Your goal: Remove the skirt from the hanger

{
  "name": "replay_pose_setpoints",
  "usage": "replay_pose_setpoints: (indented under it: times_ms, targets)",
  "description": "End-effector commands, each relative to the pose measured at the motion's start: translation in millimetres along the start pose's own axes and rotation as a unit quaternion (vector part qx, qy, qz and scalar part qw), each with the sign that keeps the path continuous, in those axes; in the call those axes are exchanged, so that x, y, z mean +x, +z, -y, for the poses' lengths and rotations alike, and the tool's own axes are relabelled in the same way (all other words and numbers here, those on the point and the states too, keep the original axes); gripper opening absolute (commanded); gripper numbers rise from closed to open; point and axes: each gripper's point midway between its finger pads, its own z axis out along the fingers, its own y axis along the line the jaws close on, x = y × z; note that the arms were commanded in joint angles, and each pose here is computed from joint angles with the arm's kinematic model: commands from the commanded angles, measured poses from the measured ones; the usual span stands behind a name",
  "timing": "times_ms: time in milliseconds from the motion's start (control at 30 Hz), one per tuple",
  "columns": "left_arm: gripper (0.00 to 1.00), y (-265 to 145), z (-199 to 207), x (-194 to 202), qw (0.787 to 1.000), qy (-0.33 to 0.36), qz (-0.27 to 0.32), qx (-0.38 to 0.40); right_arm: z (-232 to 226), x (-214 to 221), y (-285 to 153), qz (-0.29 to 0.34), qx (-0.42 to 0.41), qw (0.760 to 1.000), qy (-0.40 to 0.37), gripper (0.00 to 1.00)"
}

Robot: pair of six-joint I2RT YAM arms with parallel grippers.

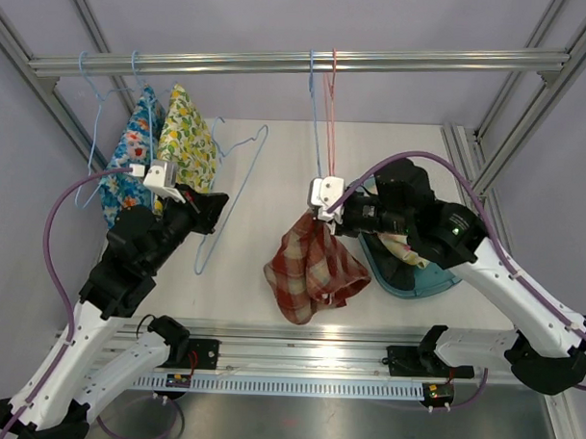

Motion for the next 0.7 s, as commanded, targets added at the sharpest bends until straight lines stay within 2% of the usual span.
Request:
replay_pose_setpoints:
  times_ms: [0,267,400,467,500,567,600,633,667]
  targets:
    - [0.00,-4.7,23.7,-37.4,0.998,-0.010,0.044,0.036,-1.1,10.7,20.7,0.012,-0.011,0.999,-0.045,0.00]
    - [0.00,1.9,36.2,-50.1,0.997,-0.015,0.049,0.055,-35.2,96.0,50.2,-0.085,-0.063,0.993,-0.044,0.00]
    - [0.00,9.5,42.0,-57.2,0.997,-0.016,0.048,0.061,-43.7,114.6,52.4,-0.110,-0.073,0.991,-0.027,0.00]
    - [0.00,15.9,43.3,-58.9,0.997,-0.016,0.046,0.060,-47.7,117.4,49.4,-0.113,-0.079,0.990,-0.014,0.06]
    - [0.00,16.2,45.8,-63.0,0.997,-0.016,0.051,0.063,-48.7,116.2,46.6,-0.108,-0.084,0.991,-0.006,0.11]
    - [0.00,22.9,47.7,-66.4,0.997,-0.016,0.053,0.062,-51.7,116.0,39.0,-0.109,-0.092,0.990,0.003,0.40]
    - [0.00,24.5,50.9,-70.7,0.996,-0.015,0.057,0.065,-52.3,118.1,36.0,-0.112,-0.095,0.989,0.009,0.57]
    - [0.00,26.2,50.3,-73.0,0.996,-0.014,0.060,0.060,-51.9,117.7,33.2,-0.112,-0.094,0.989,0.013,0.82]
    - [0.00,32.9,49.9,-70.7,0.997,-0.012,0.053,0.057,-51.5,116.9,30.8,-0.110,-0.094,0.989,0.016,0.87]
